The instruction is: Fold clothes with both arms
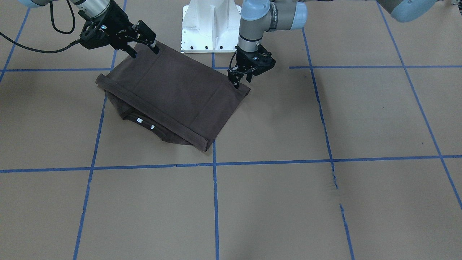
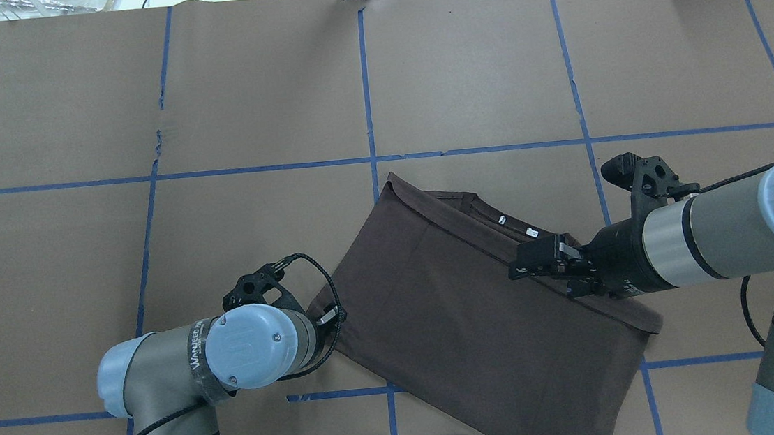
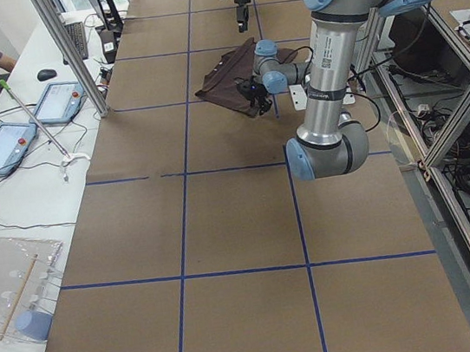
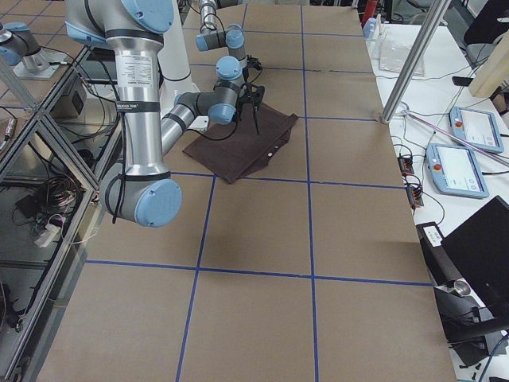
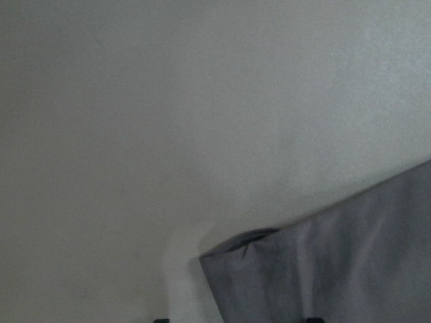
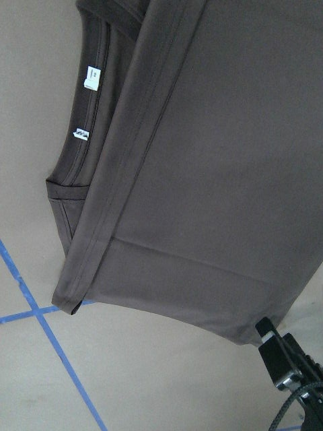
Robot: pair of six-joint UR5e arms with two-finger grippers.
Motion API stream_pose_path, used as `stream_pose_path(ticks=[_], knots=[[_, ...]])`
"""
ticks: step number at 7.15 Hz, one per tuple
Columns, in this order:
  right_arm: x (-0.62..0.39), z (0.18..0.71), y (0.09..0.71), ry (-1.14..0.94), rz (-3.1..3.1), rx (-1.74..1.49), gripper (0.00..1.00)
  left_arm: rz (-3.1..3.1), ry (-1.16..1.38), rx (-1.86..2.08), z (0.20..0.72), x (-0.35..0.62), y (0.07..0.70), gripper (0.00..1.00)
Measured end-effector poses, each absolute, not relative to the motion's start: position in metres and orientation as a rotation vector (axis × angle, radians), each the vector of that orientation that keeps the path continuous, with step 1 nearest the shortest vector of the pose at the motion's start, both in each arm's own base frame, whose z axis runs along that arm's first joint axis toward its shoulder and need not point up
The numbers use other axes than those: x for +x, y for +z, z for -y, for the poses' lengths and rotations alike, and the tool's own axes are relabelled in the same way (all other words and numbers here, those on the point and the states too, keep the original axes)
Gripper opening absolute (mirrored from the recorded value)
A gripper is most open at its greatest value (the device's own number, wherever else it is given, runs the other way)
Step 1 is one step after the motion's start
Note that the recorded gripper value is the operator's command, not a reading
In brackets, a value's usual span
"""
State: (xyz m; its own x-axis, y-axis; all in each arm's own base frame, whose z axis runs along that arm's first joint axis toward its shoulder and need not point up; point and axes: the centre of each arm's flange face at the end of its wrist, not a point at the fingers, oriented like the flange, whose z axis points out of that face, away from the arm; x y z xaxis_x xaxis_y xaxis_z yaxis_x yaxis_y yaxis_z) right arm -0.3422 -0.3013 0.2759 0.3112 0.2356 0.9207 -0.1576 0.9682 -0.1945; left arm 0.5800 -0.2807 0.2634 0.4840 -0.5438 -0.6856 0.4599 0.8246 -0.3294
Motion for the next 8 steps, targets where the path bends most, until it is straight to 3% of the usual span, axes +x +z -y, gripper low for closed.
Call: stream_pose_path(ticks=[1,2,3,8], knots=[[-0.343,0.302,0.277,0.261,1.225,-0.074,1.00,-0.870,-0.617,-0.098,0.282,0.581,0.264,0.34],[-0.343,0.303,0.277,0.261,1.225,-0.075,1.00,-0.870,-0.620,-0.093,0.283,0.581,0.264,0.13],[-0.342,0.303,0.277,0.262,1.226,-0.076,1.00,-0.871,-0.622,-0.090,0.283,0.581,0.264,0.00],[-0.338,0.306,0.277,0.267,1.228,-0.074,1.00,-0.854,-0.653,-0.073,0.303,0.569,0.263,0.00]])
